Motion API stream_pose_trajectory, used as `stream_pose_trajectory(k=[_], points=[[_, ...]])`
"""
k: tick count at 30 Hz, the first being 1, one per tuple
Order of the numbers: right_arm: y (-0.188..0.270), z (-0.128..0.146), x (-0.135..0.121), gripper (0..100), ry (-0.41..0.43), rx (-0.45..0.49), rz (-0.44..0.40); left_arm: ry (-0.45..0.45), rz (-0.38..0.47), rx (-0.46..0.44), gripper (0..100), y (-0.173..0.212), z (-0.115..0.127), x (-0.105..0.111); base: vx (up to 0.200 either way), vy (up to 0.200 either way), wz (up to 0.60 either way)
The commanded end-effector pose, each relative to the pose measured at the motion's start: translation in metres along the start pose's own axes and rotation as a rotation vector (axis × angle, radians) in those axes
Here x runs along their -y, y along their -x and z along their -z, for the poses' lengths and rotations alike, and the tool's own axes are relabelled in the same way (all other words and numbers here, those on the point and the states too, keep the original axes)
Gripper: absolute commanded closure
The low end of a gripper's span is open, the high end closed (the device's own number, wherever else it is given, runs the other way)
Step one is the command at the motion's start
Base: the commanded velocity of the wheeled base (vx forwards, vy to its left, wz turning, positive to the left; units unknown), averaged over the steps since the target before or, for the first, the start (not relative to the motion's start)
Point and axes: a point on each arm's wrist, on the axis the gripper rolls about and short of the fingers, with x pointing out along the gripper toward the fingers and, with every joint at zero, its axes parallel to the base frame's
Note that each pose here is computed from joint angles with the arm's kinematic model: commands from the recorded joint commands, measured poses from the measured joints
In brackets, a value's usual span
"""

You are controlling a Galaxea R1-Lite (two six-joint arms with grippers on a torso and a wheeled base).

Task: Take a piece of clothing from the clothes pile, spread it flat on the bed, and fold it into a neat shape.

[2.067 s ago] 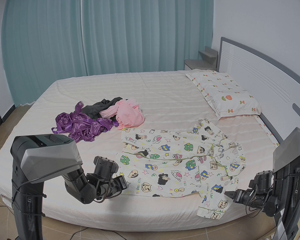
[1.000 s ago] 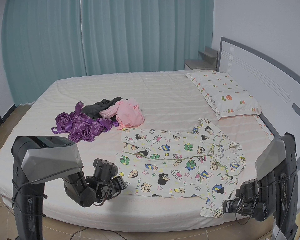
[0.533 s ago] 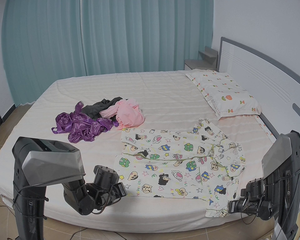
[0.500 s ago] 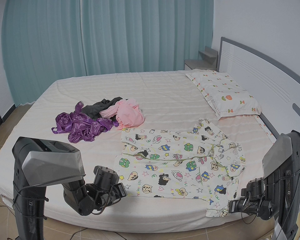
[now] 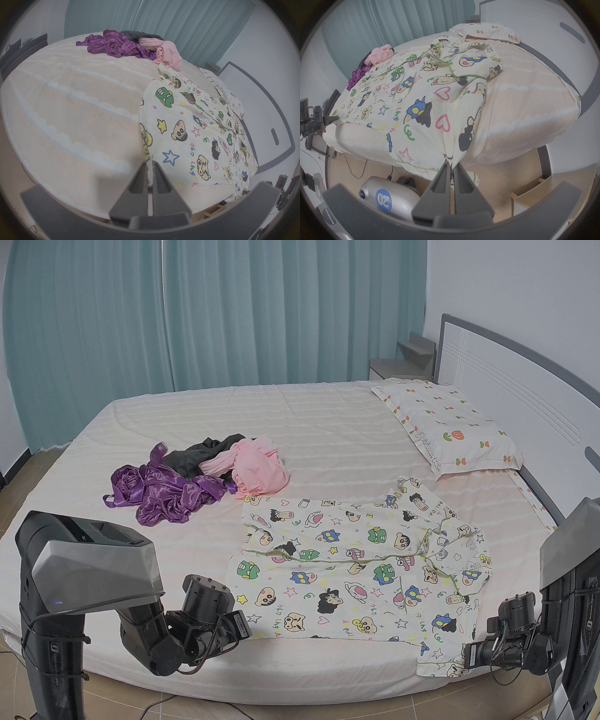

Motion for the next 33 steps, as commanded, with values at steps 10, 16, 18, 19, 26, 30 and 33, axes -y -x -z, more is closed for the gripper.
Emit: stream_pose_trajectory(k=[10, 16, 18, 19, 26, 30, 33], points=[[0.01, 0.01, 0.002, 100, 0.031, -0.1, 0.017, -0.053, -0.024, -0.044, 100, 0.011, 0.011, -0.006, 0.0, 0.0, 0.0], [0.016, 0.011, 0.003, 100, 0.047, -0.124, 0.029, -0.097, -0.036, -0.065, 100, 0.02, 0.016, -0.012, 0.0, 0.0, 0.0], [0.017, 0.011, 0.003, 100, 0.053, -0.129, 0.034, -0.1, -0.038, -0.071, 100, 0.021, 0.017, -0.012, 0.0, 0.0, 0.0], [0.019, 0.011, 0.004, 100, 0.062, -0.138, 0.039, -0.108, -0.047, -0.087, 100, 0.021, 0.02, -0.013, 0.0, 0.0, 0.0], [0.02, 0.014, 0.007, 100, 0.088, -0.173, 0.053, -0.133, -0.067, -0.148, 100, 0.029, 0.025, -0.012, 0.0, 0.0, 0.0], [0.023, 0.016, 0.009, 100, 0.103, -0.202, 0.069, -0.137, -0.079, -0.166, 100, 0.033, 0.025, -0.013, 0.0, 0.0, 0.0], [0.024, 0.017, 0.01, 100, 0.109, -0.206, 0.077, -0.161, -0.09, -0.19, 100, 0.033, 0.027, -0.014, 0.0, 0.0, 0.0]])
